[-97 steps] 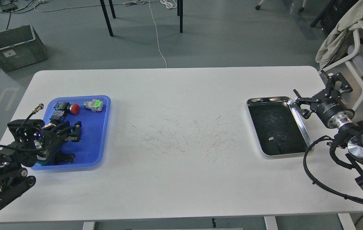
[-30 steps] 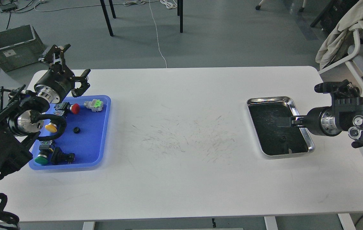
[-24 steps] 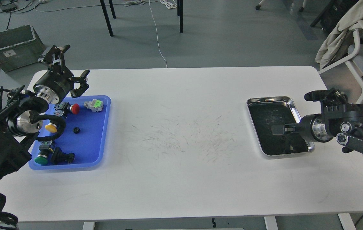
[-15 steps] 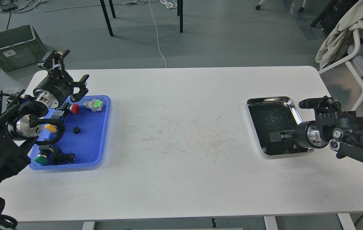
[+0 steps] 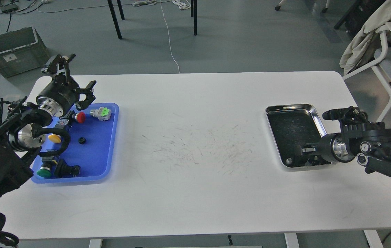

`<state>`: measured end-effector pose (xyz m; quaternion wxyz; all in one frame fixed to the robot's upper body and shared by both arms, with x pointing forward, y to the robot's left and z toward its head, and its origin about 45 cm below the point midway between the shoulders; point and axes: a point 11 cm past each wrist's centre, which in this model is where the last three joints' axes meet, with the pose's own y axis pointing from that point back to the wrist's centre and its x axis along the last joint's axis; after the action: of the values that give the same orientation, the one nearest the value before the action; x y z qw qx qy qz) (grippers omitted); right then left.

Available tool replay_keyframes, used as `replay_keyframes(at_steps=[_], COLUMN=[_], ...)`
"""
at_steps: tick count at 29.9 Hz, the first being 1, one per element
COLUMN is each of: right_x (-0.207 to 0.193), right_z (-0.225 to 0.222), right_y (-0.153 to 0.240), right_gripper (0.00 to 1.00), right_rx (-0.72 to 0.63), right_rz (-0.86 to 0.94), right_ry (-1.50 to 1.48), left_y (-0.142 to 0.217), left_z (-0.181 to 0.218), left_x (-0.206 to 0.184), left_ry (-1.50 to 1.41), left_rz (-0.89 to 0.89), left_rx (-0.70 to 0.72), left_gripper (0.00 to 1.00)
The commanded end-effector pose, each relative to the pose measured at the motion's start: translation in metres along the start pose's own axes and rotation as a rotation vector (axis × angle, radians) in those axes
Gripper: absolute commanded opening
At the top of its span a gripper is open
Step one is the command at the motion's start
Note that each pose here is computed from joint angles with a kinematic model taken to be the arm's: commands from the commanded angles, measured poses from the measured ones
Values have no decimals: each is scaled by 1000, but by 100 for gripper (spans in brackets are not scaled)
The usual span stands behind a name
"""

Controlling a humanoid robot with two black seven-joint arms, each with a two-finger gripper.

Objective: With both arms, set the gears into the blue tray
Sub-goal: 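Grasp a second black gear in the metal tray with the right gripper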

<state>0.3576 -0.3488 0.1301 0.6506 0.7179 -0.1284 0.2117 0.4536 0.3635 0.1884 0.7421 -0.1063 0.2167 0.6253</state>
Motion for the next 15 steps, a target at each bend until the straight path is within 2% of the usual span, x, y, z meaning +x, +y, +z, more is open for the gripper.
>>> replay_keyframes(at_steps=[1,6,11,15], right_x=[-6,-5,4,36], right_z=[1,2,1,-2], right_y=[-1,-1,2,19], right_gripper=[17,2,2,2], right_rx=[1,-1,0,7], right_rz=[-23,-26,-8,58], right_ry=[18,19,24,33], left_y=[0,0,0,0], left_z=[0,0,1,0], left_x=[0,0,0,-1], left_ry=[-8,-8,-9,-9], left_rz=[-1,-1,-2,-2], left_rx=[3,3,2,3], left_gripper=[98,98,98,98])
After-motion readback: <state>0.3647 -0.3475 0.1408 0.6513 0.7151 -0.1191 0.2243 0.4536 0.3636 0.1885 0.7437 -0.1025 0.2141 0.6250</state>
